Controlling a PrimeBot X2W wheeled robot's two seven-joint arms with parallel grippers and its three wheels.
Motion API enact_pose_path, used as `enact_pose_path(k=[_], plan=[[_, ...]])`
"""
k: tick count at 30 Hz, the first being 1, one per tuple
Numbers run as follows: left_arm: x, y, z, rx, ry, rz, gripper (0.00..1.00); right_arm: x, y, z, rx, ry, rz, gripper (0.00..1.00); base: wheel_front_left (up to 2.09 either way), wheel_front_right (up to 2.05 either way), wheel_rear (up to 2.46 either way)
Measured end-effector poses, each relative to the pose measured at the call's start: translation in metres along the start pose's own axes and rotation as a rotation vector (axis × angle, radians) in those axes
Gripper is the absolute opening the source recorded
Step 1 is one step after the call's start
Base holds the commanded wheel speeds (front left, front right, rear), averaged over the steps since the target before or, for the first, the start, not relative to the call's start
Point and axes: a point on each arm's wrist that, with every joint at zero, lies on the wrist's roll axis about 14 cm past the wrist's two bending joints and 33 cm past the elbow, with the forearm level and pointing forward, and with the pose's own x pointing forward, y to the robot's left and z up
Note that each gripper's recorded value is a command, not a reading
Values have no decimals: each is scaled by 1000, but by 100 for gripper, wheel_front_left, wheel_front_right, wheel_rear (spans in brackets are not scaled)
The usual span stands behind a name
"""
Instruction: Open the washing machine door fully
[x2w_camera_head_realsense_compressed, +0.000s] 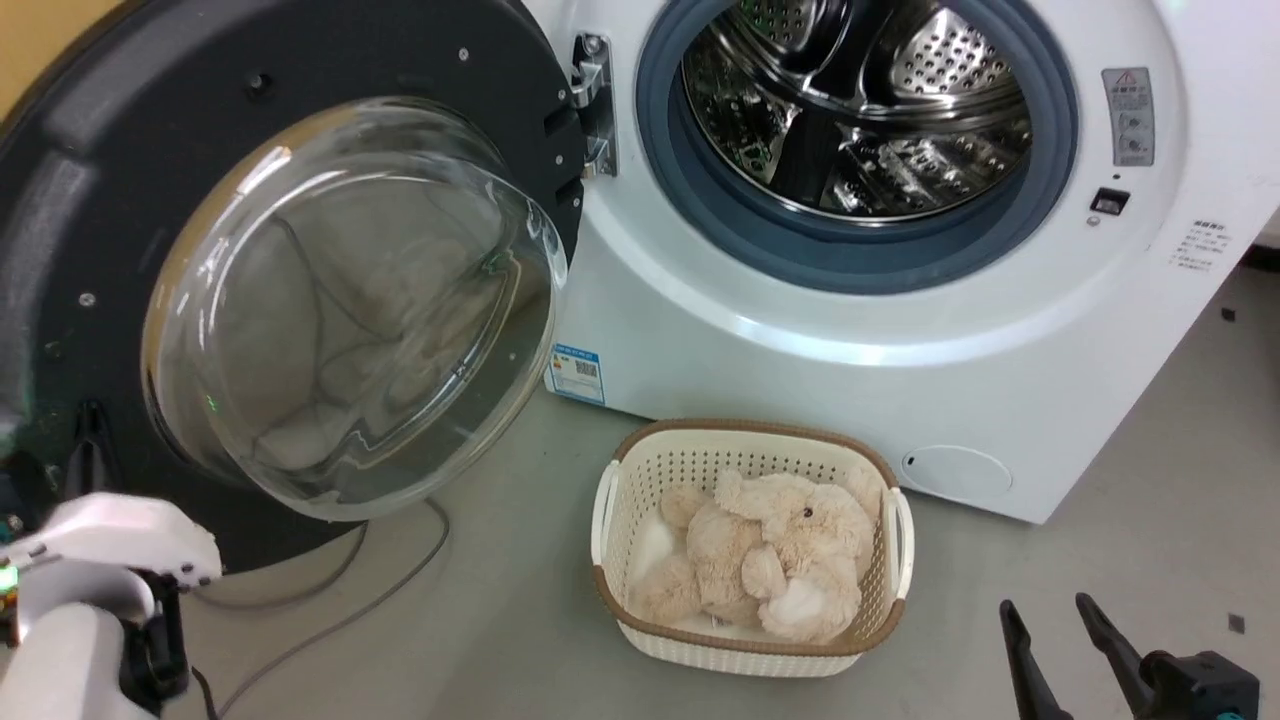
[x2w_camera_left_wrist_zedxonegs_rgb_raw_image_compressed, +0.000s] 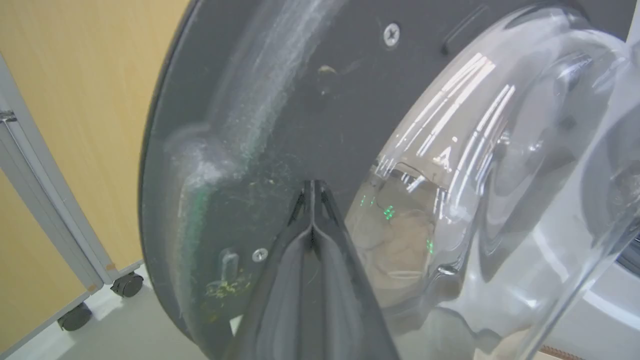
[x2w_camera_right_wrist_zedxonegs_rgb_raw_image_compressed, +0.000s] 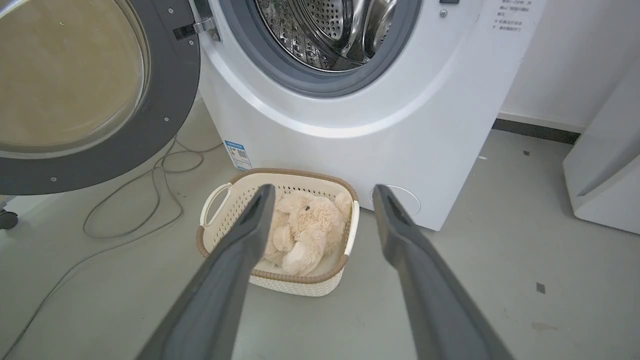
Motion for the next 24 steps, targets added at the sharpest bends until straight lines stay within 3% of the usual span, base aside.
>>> enact_pose_path(k=[6, 9, 10, 16, 24], plan=[[-27, -3, -15, -35, 14, -12, 0, -5, 3, 5, 0, -15, 4, 100, 0, 0, 0], [-44, -7, -21, -50, 16, -20, 91, -7, 4, 7, -2, -26, 4, 100, 0, 0, 0], [-49, -7, -22, -56, 17, -17, 100, -8, 4, 8, -3, -29, 3, 100, 0, 0, 0], [-81, -14, -29, -65, 19, -42, 100, -14, 2, 14, 1, -55, -8, 100, 0, 0, 0], [-120, -67, -42, -89, 53, -187, 100, -25, -5, 19, 1, -79, -38, 100, 0, 0, 0]])
